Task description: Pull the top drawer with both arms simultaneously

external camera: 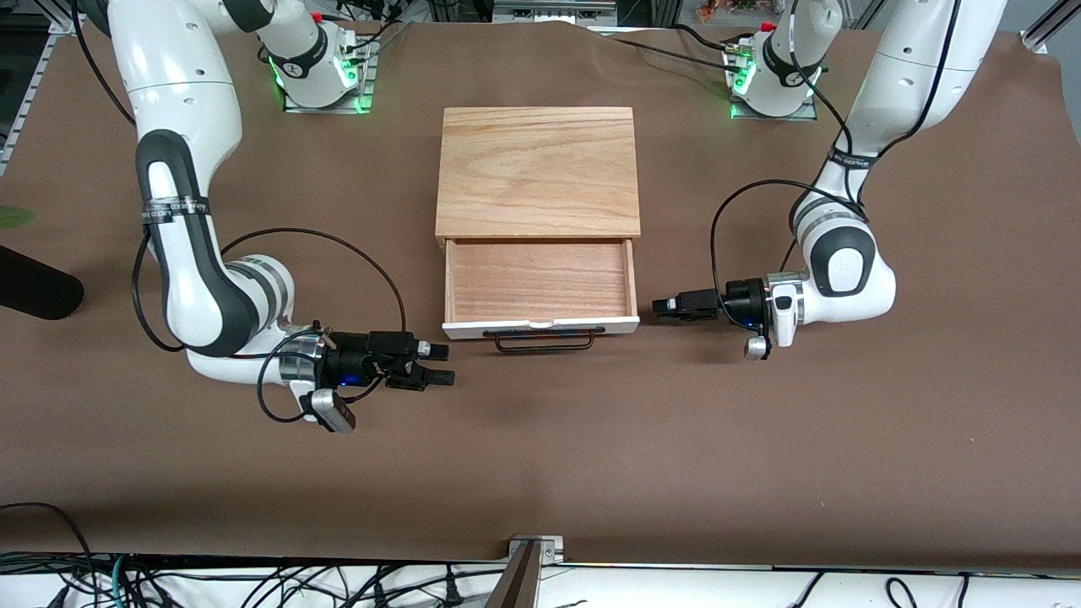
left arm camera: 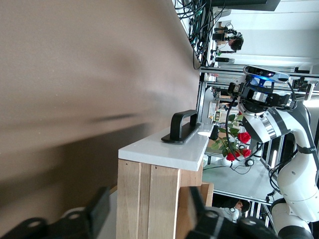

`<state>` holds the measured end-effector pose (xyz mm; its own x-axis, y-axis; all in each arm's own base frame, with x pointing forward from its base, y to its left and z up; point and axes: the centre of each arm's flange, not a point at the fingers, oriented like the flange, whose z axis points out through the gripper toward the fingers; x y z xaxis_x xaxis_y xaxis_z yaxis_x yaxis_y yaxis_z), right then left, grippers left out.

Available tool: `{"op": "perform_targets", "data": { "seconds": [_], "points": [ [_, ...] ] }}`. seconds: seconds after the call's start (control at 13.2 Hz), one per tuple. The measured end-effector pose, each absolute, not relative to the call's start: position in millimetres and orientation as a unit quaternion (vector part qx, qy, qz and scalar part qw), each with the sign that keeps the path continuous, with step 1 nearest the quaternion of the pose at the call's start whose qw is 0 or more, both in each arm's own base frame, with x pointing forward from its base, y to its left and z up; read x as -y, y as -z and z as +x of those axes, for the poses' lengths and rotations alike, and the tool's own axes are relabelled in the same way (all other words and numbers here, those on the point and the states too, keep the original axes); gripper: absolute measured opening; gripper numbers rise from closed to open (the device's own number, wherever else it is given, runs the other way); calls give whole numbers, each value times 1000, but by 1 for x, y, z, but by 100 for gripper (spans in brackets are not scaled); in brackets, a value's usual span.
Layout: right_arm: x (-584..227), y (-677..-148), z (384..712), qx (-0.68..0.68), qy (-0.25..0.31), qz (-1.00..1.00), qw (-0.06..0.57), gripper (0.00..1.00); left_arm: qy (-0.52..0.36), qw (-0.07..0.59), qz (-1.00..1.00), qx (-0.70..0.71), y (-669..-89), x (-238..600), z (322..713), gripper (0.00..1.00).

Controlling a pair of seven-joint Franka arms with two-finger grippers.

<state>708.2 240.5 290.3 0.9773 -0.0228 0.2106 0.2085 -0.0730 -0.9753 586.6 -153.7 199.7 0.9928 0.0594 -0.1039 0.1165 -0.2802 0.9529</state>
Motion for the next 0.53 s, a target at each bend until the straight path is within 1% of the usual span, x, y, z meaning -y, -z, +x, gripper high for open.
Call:
{"op": "perform_targets", "data": {
  "seconds": [0.15,0.23,0.3,0.38,0.46,0.53],
  "points": [
    [-240,-294,709,61,82,-729,677,100,25,598,800,-54,-200,155,586,44],
    [-239,-295,709,61,81,-729,677,100,25,598,799,-54,-200,156,586,30],
    [-239,-294,708,62,79,-731,675,100,25,599,799,-51,-200,157,586,21],
    [-239,-294,708,64,78,-733,673,100,22,604,795,-49,-203,159,588,10],
    [-239,-294,708,64,78,-733,672,100,14,617,786,-47,-207,161,590,1],
    [-238,-294,708,65,77,-734,671,100,2,633,773,-45,-210,164,592,1]
  ]
}}
